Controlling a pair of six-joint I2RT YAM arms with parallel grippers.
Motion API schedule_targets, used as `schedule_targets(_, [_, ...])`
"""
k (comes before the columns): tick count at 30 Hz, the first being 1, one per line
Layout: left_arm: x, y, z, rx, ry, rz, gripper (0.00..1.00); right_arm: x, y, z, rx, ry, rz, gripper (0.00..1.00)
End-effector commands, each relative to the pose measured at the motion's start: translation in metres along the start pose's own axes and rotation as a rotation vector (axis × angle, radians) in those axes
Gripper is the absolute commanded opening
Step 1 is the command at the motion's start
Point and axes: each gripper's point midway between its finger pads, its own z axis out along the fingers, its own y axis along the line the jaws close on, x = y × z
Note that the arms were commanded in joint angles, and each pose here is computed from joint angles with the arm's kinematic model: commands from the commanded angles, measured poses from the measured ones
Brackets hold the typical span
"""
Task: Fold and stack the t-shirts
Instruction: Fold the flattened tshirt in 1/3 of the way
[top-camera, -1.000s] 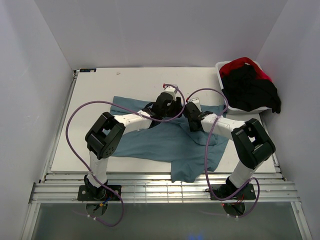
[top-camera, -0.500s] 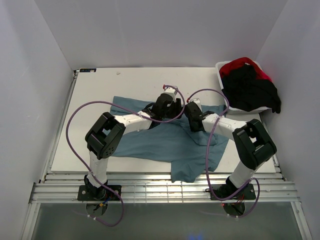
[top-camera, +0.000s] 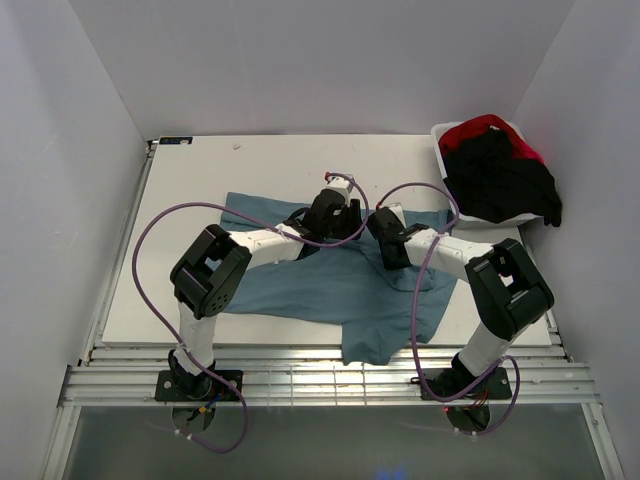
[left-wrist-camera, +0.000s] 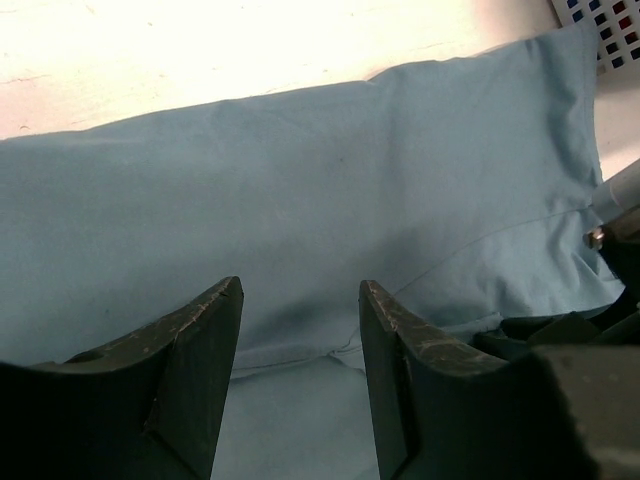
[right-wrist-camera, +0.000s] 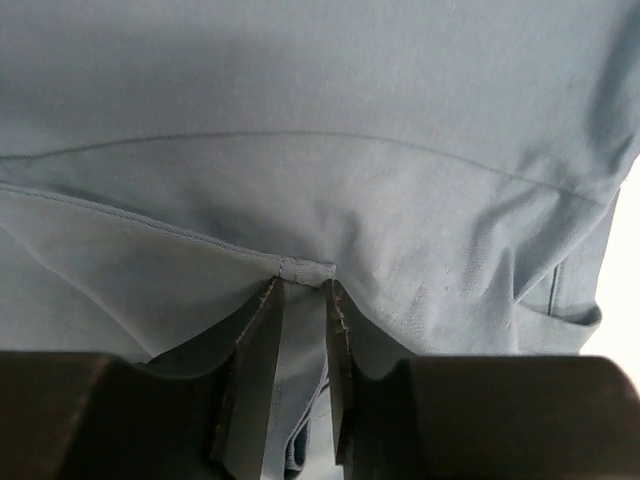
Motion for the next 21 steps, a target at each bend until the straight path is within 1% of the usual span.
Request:
schedule_targets(1, [-0.028, -0.010, -0.013, 0.014, -0.076, 0.008, 0.61, 0.009, 0.000, 0.001, 0.000, 0.024, 0.012, 0.26])
schedule_targets(2, [-0.029, -0.010, -0.013, 0.015, -0.079, 0.011, 0.61, 0.009, 0.001, 0.001, -0.006, 0.025, 0.011, 0.20])
schedule_targets(5, [-0.030, -0.009, -0.013, 0.012, -0.078, 0.009, 0.61, 0.010, 0.002, 0.002, -0.009, 0.029, 0.011, 0.12])
schedule_targets(7, [-0.028, -0.009, -0.013, 0.010, -0.076, 0.010, 0.61, 0.009, 0.001, 0.001, -0.010, 0.024, 0.014, 0.08])
schedule_targets(11, [-0.028, -0.007, -0.014, 0.005, -0.078, 0.011, 0.61, 0.001, -0.003, -0.011, -0.012, -0.006, 0.024, 0.08])
schedule_targets(18, [-0.030, -0.008, -0.016, 0.003, -0.084, 0.009, 0.60, -0.027, -0.007, -0.055, -0.056, -0.117, 0.056, 0.08])
schedule_targets(21, [-0.030, -0.008, -0.016, 0.003, -0.085, 0.006, 0.61, -0.032, -0.009, -0.068, -0.080, -0.148, 0.073, 0.08])
